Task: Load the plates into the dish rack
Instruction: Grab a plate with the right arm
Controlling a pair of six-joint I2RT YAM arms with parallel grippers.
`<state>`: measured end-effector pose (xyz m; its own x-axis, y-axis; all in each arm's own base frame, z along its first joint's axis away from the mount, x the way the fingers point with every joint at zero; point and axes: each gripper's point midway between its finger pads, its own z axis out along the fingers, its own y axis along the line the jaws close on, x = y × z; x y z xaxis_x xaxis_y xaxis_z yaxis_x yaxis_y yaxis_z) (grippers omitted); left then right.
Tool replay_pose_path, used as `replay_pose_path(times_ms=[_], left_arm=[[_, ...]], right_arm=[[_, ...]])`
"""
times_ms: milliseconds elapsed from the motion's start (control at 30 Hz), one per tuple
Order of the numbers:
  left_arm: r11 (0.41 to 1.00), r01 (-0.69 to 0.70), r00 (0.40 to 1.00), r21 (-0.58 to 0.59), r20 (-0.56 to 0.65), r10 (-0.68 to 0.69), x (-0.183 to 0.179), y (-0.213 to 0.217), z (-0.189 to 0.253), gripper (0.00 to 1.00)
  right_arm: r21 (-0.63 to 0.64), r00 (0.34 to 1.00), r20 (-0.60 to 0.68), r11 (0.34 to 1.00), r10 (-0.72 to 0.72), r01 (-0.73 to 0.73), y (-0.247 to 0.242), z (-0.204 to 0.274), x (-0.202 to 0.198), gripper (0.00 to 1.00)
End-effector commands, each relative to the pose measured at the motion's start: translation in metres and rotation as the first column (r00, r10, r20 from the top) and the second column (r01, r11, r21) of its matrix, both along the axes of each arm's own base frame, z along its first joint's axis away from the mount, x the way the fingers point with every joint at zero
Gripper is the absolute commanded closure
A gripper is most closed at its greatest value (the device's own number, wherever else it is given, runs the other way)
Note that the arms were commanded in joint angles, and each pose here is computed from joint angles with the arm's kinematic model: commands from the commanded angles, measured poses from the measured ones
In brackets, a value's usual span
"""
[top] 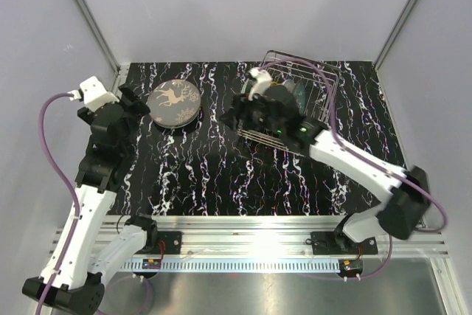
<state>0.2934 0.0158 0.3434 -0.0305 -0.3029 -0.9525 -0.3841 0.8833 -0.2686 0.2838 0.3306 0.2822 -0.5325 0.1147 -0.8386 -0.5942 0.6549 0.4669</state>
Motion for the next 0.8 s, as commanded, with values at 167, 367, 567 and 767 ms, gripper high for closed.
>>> replay_pose_path(times_ms=[167,367,567,767], left_arm=[[0.987,-0.157,0.981,-0.031,0.110,0.160,-0.016,0.028,0.022,0.01],[0.997,-0.051,0.994,-0.051,0.098,0.056,-0.006,0.009,0.016,0.04],[0.997,-0.035,0.996,-0.064,0.081,0.040,-0.003,0.005,0.015,0.05],[0.997,-0.029,0.996,-0.076,0.083,0.035,-0.004,0.003,0.015,0.01]], right_arm=[[-0.095,0.998,-0.004,0.993,-0.070,0.069,0.114,-0.038,0.086,0.32],[-0.170,0.976,-0.039,0.964,-0.214,0.205,0.145,-0.082,0.146,0.29],[-0.162,0.935,-0.109,0.934,-0.338,0.319,0.160,-0.117,0.188,0.38],[-0.150,0.892,-0.130,0.898,-0.432,0.413,0.155,-0.142,0.211,0.40]])
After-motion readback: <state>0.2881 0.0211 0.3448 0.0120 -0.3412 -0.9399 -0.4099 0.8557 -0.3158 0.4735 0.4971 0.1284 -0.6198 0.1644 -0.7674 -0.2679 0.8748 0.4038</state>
